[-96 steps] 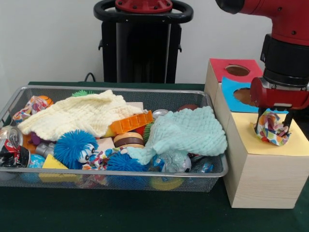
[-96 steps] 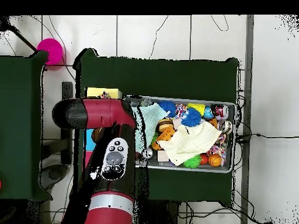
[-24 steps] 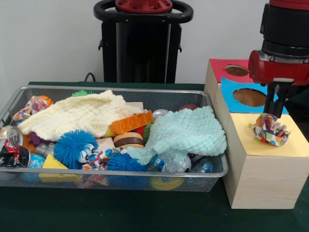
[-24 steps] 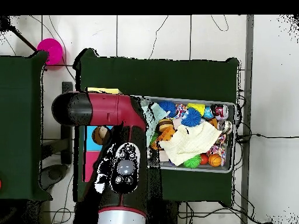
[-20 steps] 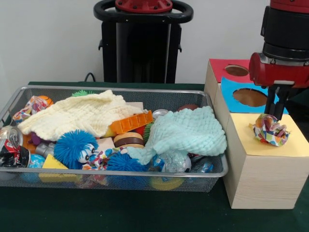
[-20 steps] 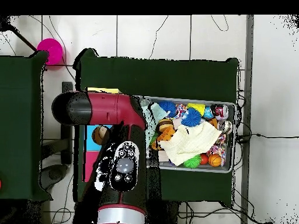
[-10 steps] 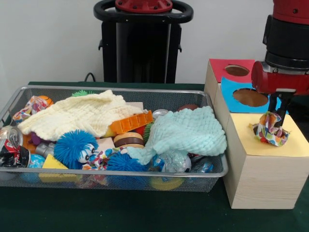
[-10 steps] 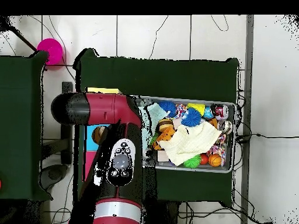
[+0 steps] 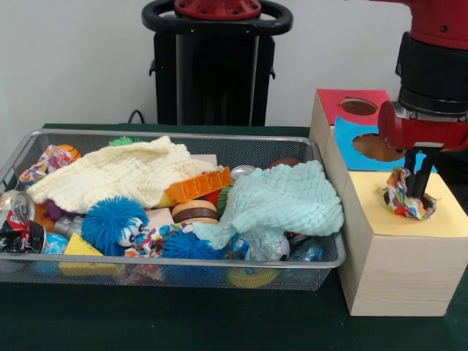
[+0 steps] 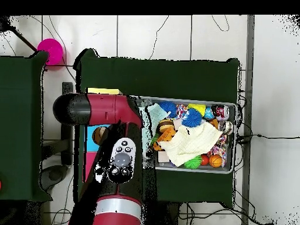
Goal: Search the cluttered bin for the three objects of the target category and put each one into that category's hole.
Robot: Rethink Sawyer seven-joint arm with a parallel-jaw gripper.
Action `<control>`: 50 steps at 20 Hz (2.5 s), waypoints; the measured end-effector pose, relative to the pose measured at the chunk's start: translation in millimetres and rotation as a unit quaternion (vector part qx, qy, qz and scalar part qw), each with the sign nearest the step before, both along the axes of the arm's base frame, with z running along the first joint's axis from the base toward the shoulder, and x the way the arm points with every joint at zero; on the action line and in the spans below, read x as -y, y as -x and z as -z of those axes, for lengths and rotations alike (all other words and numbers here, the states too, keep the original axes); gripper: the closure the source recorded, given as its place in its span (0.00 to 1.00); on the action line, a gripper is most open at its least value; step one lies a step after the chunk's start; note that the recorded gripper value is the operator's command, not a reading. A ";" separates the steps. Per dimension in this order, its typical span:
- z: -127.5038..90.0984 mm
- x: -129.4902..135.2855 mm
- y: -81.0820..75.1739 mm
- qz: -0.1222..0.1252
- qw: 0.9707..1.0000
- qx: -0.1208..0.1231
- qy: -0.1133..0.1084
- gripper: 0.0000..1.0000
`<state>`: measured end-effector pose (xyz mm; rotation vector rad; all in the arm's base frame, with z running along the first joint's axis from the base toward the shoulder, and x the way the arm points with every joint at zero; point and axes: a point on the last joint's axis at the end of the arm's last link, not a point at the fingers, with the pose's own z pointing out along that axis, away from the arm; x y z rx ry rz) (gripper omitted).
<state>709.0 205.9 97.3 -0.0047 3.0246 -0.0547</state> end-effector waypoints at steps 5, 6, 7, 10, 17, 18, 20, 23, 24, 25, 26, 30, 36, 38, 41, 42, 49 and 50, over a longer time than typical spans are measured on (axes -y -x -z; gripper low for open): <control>2.7 0.2 -2.2 0.000 1.000 0.000 0.000 1.00; 3.6 1.4 -4.0 0.000 1.000 0.001 0.000 1.00; 4.2 1.8 -4.7 0.001 1.000 0.001 0.000 1.00; 6.5 3.3 -7.3 0.002 1.000 0.002 -0.001 1.00; 8.7 5.0 -10.6 0.004 1.000 0.002 -0.005 1.00; 9.1 4.9 -10.8 0.004 1.000 0.001 -0.007 1.00; 9.5 5.5 -11.4 0.005 1.000 0.001 -0.008 1.00; 10.1 7.3 -12.2 0.006 1.000 0.001 -0.010 1.00; 10.3 7.2 -12.2 0.006 1.000 0.001 -0.010 1.00; 10.4 6.9 -12.1 0.006 1.000 0.001 -0.010 1.00; 10.4 6.5 -11.9 0.005 1.000 0.001 -0.009 1.00; 10.2 4.7 -10.9 0.002 1.000 0.002 -0.004 1.00; 12.5 3.5 -10.6 0.002 1.000 0.001 -0.003 1.00; 13.3 3.4 -10.5 0.003 1.000 -0.002 -0.004 1.00; 15.4 3.0 -9.8 0.004 1.000 -0.011 -0.005 1.00; 16.3 3.1 -9.3 0.004 1.000 -0.014 -0.005 1.00; 32.9 8.8 0.1 0.007 0.998 -0.066 0.001 1.00; 35.2 9.3 1.0 0.007 0.997 -0.071 0.001 1.00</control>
